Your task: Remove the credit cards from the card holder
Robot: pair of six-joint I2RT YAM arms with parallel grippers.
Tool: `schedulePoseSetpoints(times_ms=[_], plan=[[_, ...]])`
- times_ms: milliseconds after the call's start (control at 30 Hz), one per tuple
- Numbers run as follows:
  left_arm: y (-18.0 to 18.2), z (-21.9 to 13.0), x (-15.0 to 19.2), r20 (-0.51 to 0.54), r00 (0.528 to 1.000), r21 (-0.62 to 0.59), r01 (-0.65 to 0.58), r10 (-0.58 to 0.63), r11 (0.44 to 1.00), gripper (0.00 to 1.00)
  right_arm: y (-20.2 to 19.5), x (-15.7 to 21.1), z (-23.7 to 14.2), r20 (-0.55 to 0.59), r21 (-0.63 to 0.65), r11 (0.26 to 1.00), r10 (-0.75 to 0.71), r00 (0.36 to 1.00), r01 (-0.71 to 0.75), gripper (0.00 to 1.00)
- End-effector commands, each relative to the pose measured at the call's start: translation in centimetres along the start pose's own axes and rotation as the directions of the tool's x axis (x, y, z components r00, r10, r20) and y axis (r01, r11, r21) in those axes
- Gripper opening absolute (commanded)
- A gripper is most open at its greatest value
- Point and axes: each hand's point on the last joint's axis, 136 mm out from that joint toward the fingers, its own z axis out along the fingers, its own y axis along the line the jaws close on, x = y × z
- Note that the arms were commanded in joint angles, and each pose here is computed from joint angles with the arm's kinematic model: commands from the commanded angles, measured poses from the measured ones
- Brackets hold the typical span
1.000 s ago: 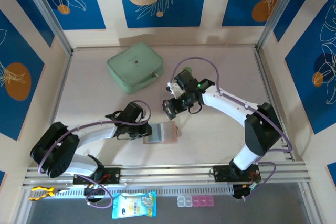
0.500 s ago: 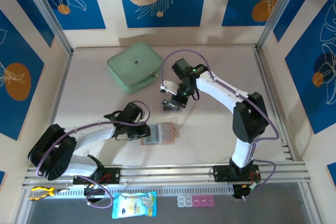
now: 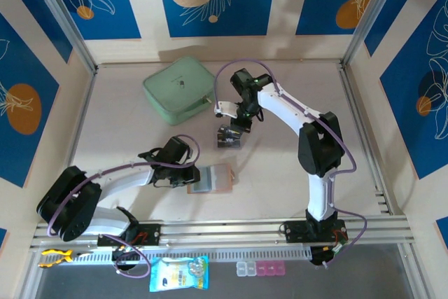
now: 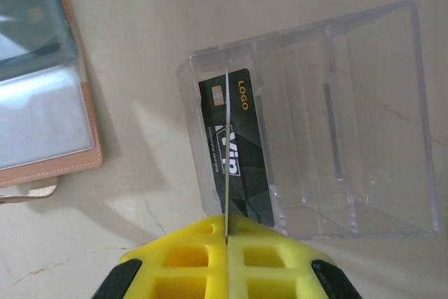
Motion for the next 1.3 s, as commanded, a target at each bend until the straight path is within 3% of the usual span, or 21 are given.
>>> schedulePoseSetpoints(times_ms=[0, 433, 533, 833, 1033, 1267], plan=[[0.1, -0.1, 0.0, 0.000, 1.000, -0.022, 0.004, -0.004, 1.000, 0.16, -0.2, 0.2, 0.0, -0.004, -0.019, 0.999, -0.027, 1.000, 0.027, 0.00], [0.3, 0.5, 0.1, -0.011, 1.000, -0.022, 0.017, -0.018, 1.000, 0.16, 0.3, 1.3, 2.1, -0.024, -0.077, 0.997, -0.017, 1.000, 0.016, 0.13], [0.4, 0.6, 0.2, -0.016, 1.000, -0.024, 0.017, -0.018, 1.000, 0.16, 0.0, 1.5, 1.8, -0.029, -0.058, 0.998, -0.006, 1.000, 0.004, 0.17], [0.2, 0.8, 0.2, -0.022, 1.000, -0.017, 0.015, -0.015, 1.000, 0.16, 0.5, -0.1, -0.5, 0.005, 0.016, 0.999, 0.043, 0.999, -0.043, 0.18], [0.1, 0.9, 0.2, -0.019, 1.000, -0.012, 0.014, -0.014, 1.000, 0.16, 2.2, -2.0, -1.5, 0.098, 0.029, 0.981, 0.189, 0.977, -0.192, 0.18], [-0.1, 0.4, 0.1, -0.002, 1.000, -0.006, 0.012, -0.012, 1.000, 0.17, 5.7, -4.7, -1.6, 0.223, -0.022, 0.883, 0.461, 0.859, -0.468, 0.17]])
